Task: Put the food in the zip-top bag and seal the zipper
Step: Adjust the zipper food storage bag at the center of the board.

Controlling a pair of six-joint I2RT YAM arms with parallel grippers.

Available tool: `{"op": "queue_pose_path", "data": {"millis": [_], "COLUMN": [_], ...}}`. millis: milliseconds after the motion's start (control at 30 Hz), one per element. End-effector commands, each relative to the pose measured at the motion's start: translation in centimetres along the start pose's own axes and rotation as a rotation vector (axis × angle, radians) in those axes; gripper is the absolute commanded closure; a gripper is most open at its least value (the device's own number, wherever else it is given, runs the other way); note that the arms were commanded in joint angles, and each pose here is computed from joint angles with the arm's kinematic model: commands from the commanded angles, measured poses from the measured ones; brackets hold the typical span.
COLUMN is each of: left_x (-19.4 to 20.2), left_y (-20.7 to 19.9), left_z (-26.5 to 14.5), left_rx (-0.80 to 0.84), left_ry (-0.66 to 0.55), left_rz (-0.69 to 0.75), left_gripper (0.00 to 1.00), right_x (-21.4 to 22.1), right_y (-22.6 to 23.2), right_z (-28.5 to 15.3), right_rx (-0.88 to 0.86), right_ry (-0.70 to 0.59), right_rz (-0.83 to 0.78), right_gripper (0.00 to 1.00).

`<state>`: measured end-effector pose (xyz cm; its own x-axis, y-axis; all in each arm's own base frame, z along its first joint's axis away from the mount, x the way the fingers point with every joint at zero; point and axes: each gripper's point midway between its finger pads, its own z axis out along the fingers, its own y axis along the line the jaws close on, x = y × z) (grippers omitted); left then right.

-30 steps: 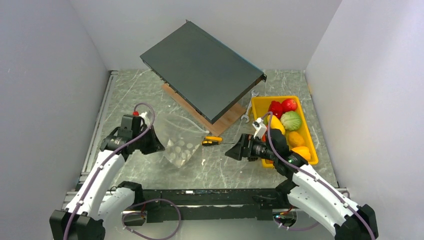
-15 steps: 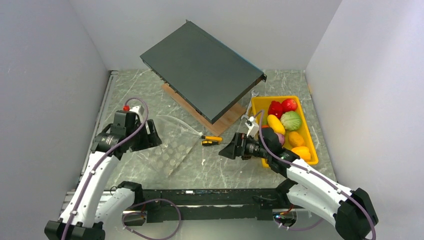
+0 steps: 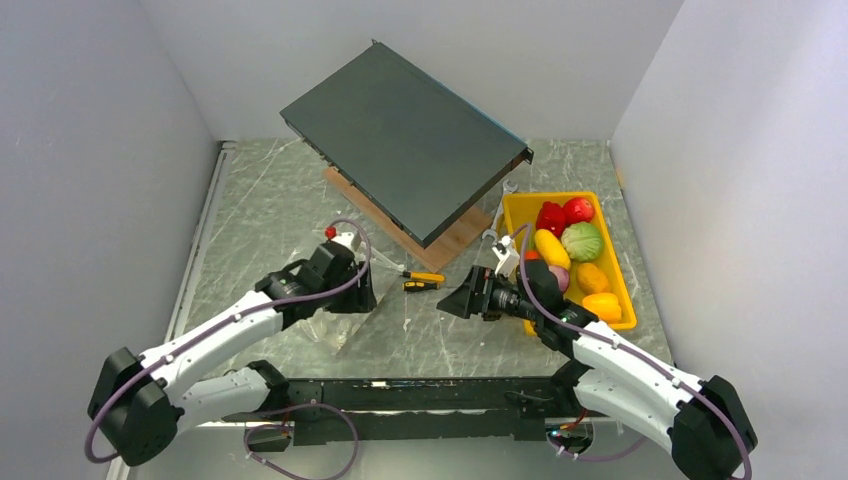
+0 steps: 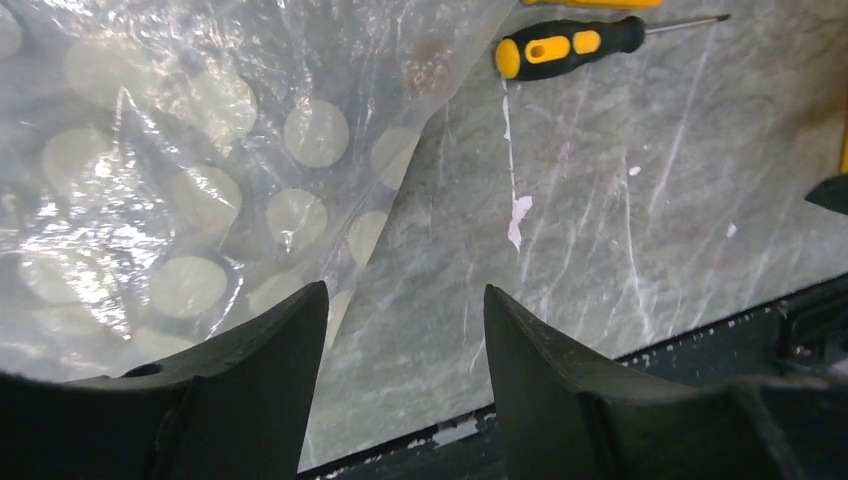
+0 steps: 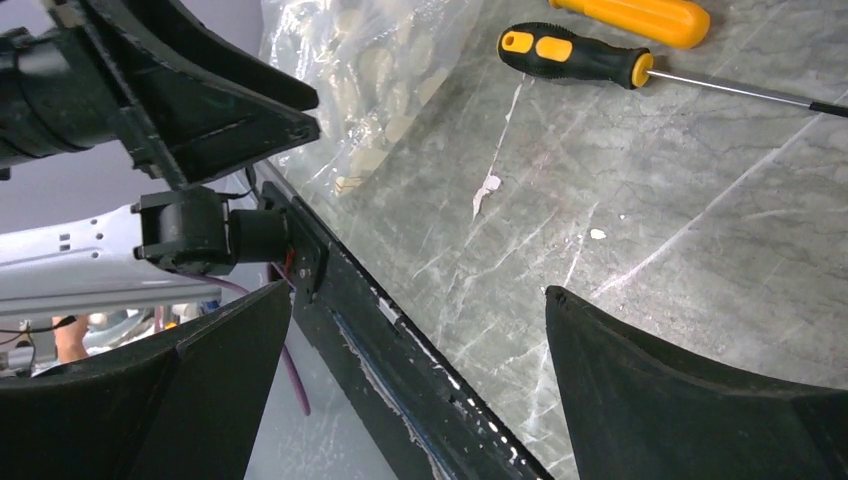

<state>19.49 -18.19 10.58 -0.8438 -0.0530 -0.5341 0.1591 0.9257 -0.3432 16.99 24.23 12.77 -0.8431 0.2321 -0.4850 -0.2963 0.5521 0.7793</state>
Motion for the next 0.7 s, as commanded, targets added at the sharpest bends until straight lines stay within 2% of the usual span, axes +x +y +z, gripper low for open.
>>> {"op": "queue_pose_path", "data": {"millis": [0,100,233,400,533,667], "left_x": [-0.1,3.2,4.9,5.5,3.5,0.0], "left_y": [0.1,3.3,6.5,10.1,9.6,7.2], "left_z": [2.1,2.3,0.6,-3.7,-7.0,-9.9], "left_rx": [-0.054,-0.176,-0.267,-0.391,-0.294,-0.150], "left_ry": [-0.074,-0.041,-0.099,-0.189,-0.296,-0.408], "left_rz": [-0.122,-0.245,-0.376,-0.483,-0.483,-0.412], "left_gripper": [0.38,0.36,0.31,0.23,0.21,0.21], "right_x": [-1.3,-1.8,-2.7,-3.6,-3.4,-3.3], "right_y": [1.2,0.8,0.8,1.3,1.7,1.6], "right_z": [0.2,0.8,2.2,3.9,4.3,3.5], "right_rx": [-0.050,-0.036,-0.052,-0.073,-0.100,-0.085], "right_ry": [-0.062,-0.080,-0.103,-0.106,-0.111,-0.128], "right_rz": [-0.039,-0.063,-0.084,-0.052,-0.031,-0.044], "right_gripper": [0.00,0.00,0.00,0.03,0.06,0.06]}}
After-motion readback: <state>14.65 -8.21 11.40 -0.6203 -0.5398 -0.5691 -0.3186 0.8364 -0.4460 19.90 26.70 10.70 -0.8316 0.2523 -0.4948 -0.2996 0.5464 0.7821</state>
